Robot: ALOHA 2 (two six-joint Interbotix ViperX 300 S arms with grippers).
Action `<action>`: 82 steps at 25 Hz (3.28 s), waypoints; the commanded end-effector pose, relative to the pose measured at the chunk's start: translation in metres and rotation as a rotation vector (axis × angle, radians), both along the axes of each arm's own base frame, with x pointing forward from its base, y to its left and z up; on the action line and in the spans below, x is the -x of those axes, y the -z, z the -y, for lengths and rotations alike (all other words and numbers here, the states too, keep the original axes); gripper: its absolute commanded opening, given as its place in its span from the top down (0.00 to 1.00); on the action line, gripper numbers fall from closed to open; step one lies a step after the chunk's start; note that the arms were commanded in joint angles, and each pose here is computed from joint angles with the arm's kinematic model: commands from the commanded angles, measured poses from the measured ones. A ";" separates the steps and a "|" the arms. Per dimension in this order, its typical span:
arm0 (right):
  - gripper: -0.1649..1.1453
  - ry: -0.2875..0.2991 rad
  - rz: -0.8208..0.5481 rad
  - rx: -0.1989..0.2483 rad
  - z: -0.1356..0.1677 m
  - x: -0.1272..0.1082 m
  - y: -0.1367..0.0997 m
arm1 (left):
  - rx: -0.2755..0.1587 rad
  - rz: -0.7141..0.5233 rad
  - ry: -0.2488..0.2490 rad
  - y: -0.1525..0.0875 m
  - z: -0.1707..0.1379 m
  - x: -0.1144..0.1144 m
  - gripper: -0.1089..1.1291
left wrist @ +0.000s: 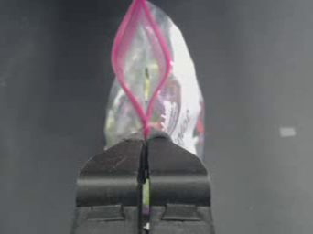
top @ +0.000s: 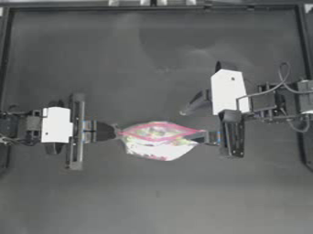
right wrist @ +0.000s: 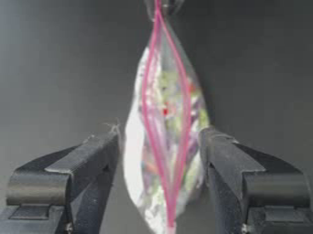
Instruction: Put candy in bag
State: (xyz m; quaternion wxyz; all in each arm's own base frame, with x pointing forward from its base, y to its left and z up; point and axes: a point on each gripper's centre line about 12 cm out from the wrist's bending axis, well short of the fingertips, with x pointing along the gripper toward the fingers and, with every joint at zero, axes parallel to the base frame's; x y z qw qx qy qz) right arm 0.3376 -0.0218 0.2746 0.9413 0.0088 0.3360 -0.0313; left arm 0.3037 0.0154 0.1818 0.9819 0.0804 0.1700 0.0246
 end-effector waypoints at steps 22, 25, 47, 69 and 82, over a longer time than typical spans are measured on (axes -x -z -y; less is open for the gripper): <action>0.21 -0.004 0.056 0.009 -0.001 0.002 -0.005 | 0.036 0.035 -0.015 -0.013 0.002 -0.006 0.12; 0.21 -0.007 0.054 0.019 0.000 0.002 -0.004 | 0.036 0.039 -0.015 -0.014 0.002 -0.006 0.12; 0.21 -0.021 0.326 0.081 0.001 0.042 -0.012 | 0.044 0.115 -0.006 -0.066 0.002 0.017 0.14; 0.21 -0.020 0.402 0.078 -0.002 0.076 -0.005 | 0.043 0.173 0.013 -0.087 0.006 0.033 0.14; 0.21 -0.017 0.466 0.078 -0.004 0.099 -0.010 | 0.046 0.175 0.017 -0.088 0.007 0.044 0.14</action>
